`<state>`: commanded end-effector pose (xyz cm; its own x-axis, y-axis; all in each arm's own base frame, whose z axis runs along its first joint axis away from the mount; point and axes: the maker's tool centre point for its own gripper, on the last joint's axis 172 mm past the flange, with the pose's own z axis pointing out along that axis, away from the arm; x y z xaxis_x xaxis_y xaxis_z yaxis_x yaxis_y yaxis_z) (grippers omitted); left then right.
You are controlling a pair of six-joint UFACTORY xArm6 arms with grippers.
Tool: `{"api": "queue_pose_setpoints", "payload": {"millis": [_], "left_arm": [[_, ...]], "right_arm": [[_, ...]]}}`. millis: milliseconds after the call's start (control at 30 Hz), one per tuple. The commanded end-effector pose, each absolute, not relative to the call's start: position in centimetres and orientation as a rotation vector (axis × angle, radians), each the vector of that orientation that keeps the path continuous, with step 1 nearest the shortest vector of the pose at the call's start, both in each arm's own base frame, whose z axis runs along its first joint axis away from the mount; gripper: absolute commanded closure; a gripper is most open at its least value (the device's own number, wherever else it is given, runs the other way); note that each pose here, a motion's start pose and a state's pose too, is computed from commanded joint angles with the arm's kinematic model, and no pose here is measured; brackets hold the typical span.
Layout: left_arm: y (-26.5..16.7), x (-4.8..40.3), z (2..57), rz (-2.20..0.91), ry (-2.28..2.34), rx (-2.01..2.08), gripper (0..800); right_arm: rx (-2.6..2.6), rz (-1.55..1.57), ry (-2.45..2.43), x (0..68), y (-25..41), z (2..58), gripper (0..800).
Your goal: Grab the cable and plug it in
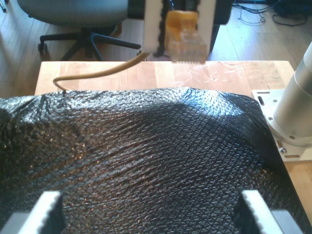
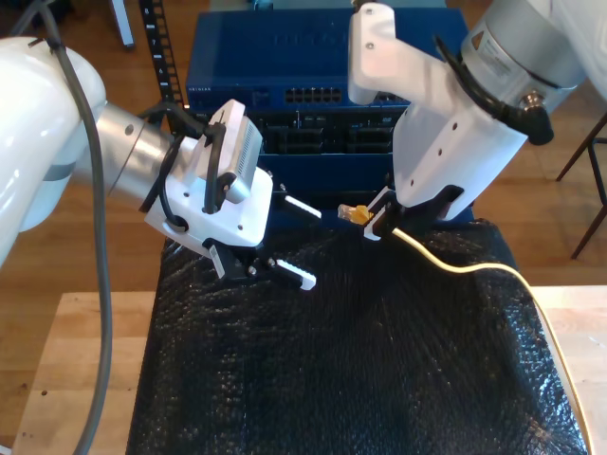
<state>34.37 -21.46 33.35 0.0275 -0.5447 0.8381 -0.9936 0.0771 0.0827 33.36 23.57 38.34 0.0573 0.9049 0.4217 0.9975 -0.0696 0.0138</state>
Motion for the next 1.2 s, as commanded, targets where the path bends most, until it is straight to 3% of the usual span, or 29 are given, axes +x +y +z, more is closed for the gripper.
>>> {"api": "queue_pose_setpoints", "payload": {"millis": [1200], "left_arm": [[-23.5, 34.2, 39.3, 0.849, -1.568, 1.457, 0]], "right_arm": [[-2.041, -0.432, -1.941, 33.1, 23.6, 36.9, 796]]}}
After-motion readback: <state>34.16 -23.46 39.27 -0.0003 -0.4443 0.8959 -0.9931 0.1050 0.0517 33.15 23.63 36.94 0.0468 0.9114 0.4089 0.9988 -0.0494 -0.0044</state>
